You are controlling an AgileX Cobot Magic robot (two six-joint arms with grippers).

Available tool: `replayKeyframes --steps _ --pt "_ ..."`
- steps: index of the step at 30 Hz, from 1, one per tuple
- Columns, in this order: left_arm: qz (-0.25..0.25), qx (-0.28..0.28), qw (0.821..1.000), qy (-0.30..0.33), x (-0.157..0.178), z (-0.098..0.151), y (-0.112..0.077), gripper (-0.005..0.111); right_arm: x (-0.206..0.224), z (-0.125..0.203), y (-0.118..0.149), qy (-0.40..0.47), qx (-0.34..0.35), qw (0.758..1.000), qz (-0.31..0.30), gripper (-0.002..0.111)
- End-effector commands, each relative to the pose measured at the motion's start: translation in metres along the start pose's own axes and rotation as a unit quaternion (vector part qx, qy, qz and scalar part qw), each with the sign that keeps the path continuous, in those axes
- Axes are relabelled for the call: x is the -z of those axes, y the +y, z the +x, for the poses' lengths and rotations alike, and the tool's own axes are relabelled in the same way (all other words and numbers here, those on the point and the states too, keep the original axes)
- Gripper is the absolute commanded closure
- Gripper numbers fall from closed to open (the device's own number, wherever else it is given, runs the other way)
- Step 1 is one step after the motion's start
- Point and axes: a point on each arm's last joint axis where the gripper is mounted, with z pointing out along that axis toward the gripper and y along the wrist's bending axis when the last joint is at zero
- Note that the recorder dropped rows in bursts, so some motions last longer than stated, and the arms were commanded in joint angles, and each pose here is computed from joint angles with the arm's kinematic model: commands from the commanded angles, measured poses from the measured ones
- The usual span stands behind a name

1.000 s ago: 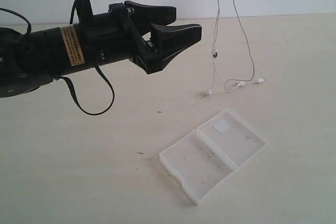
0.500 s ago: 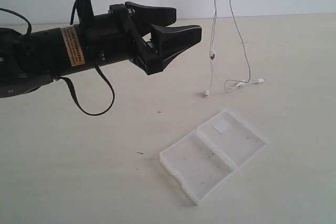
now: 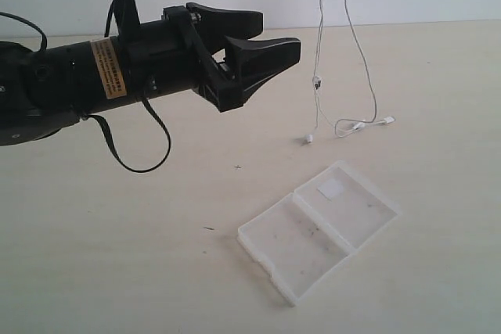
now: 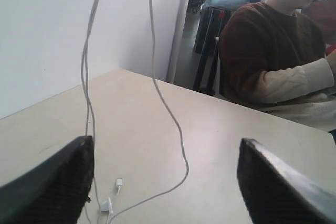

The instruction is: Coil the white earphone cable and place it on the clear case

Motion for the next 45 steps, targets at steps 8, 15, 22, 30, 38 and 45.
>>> replayKeyframes --steps 8,15,22,30,38,45 --pt "-0.011 0.006 1.000 -0.020 -0.003 -0.008 0.002 0.013 0.004 -0.008 -0.002 -0.025 0.001 1.000 0.015 0.108" --pt "0.012 -0.023 0.999 -0.022 -0.016 -0.016 -0.010 0.014 0.004 -0.009 -0.003 -0.033 -0.005 0.999 0.019 0.108" --pt "0.006 -0.025 0.999 -0.025 -0.046 -0.018 -0.010 0.014 0.004 -0.010 -0.003 -0.036 -0.008 0.999 0.020 0.108" --pt "-0.025 -0.010 0.999 -0.030 -0.072 -0.006 0.013 0.014 0.004 -0.009 -0.003 -0.033 -0.008 0.999 0.017 0.108" --pt "-0.034 -0.009 0.999 -0.015 -0.090 0.008 0.027 0.014 0.004 -0.009 -0.002 -0.032 -0.007 0.999 0.017 0.108" --pt "-0.034 -0.005 0.999 -0.012 -0.101 0.019 0.035 0.014 0.004 -0.009 -0.003 -0.033 -0.004 0.999 0.018 0.108"
